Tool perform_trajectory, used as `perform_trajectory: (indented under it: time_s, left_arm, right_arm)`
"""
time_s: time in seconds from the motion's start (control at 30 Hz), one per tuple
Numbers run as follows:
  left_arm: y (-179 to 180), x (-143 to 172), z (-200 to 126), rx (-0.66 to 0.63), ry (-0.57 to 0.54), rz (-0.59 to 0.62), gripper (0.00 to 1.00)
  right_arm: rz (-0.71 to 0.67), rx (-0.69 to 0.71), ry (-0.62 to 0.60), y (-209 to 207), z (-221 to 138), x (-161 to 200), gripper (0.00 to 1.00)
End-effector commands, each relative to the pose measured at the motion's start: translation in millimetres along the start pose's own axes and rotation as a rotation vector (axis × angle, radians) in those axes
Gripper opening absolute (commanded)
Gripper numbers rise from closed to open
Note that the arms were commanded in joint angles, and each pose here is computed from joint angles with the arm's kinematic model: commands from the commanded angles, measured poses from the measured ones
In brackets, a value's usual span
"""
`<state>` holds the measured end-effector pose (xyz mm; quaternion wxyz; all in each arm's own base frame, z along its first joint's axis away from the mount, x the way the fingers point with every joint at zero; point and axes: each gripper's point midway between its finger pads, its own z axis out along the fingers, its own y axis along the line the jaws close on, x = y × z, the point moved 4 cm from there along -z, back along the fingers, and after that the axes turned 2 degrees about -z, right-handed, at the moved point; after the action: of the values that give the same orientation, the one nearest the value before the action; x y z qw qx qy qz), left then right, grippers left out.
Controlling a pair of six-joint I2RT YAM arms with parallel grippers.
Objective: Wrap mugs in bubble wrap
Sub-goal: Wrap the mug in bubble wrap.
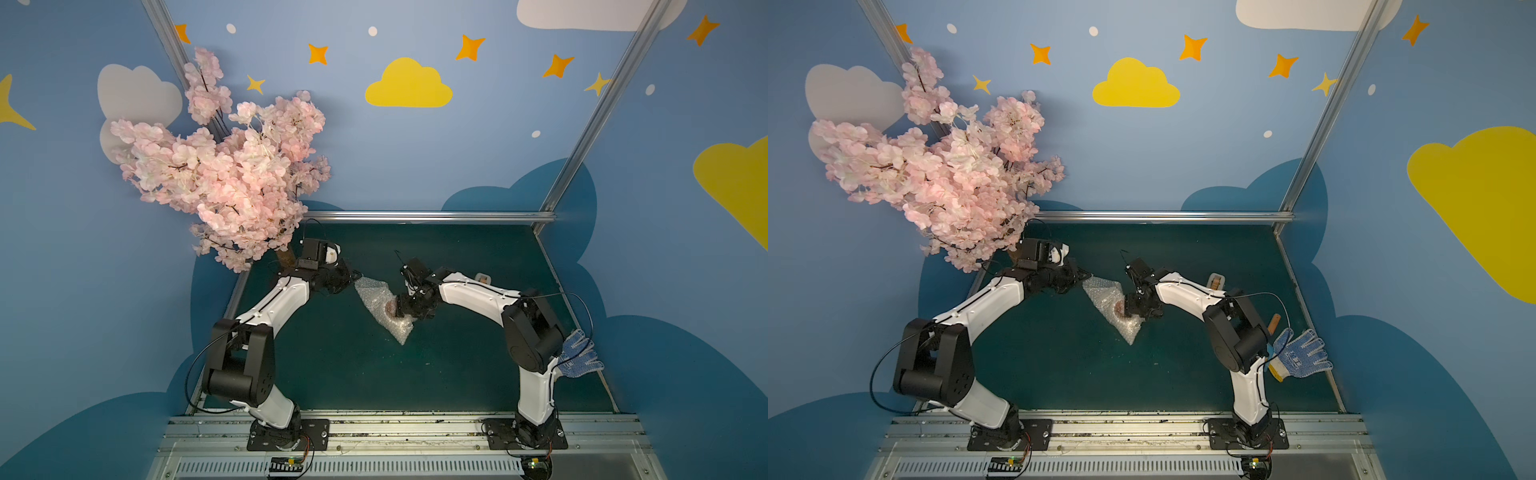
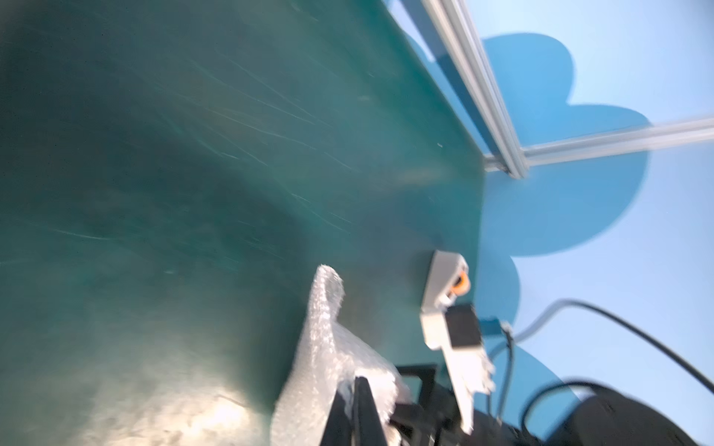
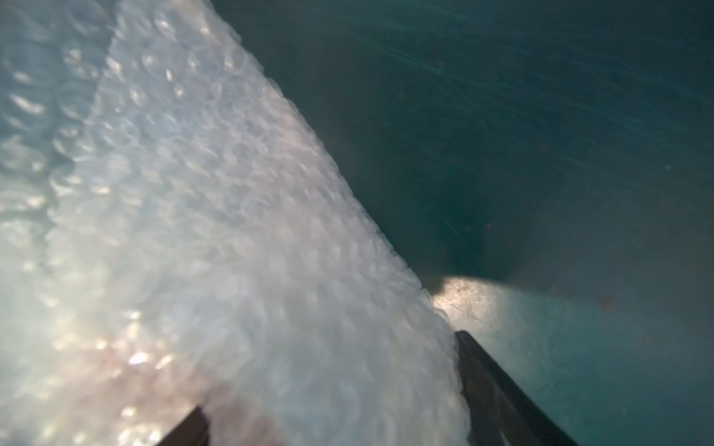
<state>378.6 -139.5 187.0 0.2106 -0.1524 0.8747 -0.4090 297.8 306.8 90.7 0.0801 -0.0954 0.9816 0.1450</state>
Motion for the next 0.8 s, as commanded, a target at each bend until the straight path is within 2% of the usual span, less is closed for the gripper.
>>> perform_trajectory:
  time_s: [0.0,0.3,0.53,0.77]
  left_arm:
    - [-38.5,7.7,-13.7,0.157,0.003,0.109,0.04]
    - [-56.0,54.6,-16.3,0.221,0.031,0.099,0.04]
    - [-63.5,83.3,8.9,0.211,0.091,0.121,0.04]
    - [-55.0,102.2,33.5,0.185,0.122,0.111,0.04]
  right_arm:
    - [0.008,0.059,0.083,-12.1,17.6,13.7,0.72]
    - [0.028,0.022,0.079,-8.3,16.9,10.0,0.72]
    - [0.039,-0.003,0.076,-4.1,14.4,8.5,0.72]
    - [0.045,-0.074,0.033,2.5,5.5,6.0,0.73]
